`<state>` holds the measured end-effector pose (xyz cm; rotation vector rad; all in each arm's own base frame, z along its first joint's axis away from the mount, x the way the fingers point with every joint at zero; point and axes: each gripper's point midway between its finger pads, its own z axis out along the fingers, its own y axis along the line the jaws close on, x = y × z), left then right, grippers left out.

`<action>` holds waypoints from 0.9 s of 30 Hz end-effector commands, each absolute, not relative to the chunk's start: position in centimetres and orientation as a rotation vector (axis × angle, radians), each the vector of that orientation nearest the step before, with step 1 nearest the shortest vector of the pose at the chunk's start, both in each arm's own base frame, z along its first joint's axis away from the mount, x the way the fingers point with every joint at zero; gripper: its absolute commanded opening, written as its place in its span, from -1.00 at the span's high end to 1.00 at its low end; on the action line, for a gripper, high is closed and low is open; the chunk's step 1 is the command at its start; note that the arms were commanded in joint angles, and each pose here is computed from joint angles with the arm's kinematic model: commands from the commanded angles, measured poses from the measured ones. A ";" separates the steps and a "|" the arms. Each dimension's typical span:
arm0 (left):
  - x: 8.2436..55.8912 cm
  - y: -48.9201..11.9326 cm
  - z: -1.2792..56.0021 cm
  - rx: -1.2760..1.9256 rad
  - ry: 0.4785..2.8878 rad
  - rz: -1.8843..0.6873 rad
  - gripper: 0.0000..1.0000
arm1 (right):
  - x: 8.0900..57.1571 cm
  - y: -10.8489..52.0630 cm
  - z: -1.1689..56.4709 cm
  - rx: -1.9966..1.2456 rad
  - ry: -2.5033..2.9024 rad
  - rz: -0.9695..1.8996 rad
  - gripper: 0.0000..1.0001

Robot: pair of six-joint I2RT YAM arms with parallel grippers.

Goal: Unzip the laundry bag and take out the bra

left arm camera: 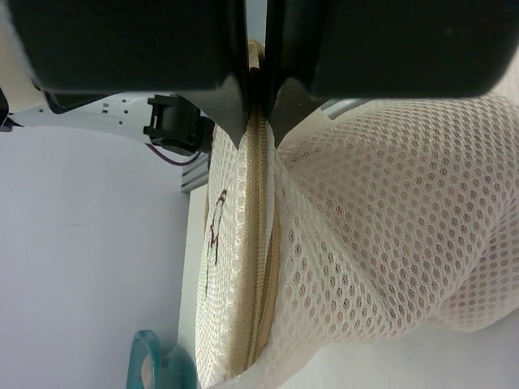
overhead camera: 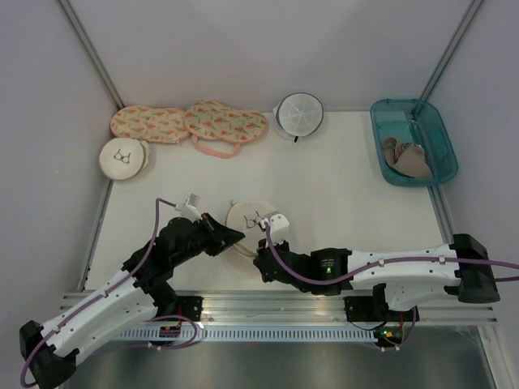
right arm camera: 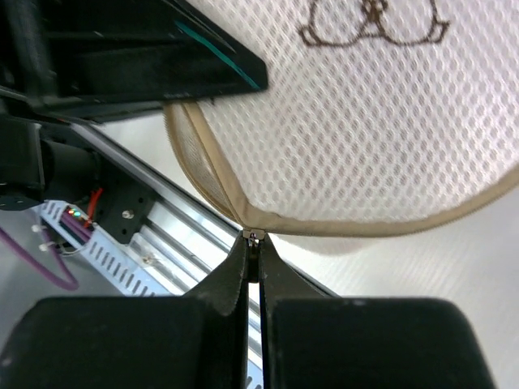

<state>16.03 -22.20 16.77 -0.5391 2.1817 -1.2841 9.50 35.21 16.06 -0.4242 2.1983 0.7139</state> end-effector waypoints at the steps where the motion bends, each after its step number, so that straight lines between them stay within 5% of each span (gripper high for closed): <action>1: 18.4 -21.1 19.5 -0.362 2.074 -1.125 0.84 | 9.6 32.8 14.7 -0.470 2.257 0.527 0.99; 27: 15.5 -25.4 22.1 0.449 2.183 -1.390 0.95 | 16.3 21.6 14.6 -0.320 2.172 -0.077 0.99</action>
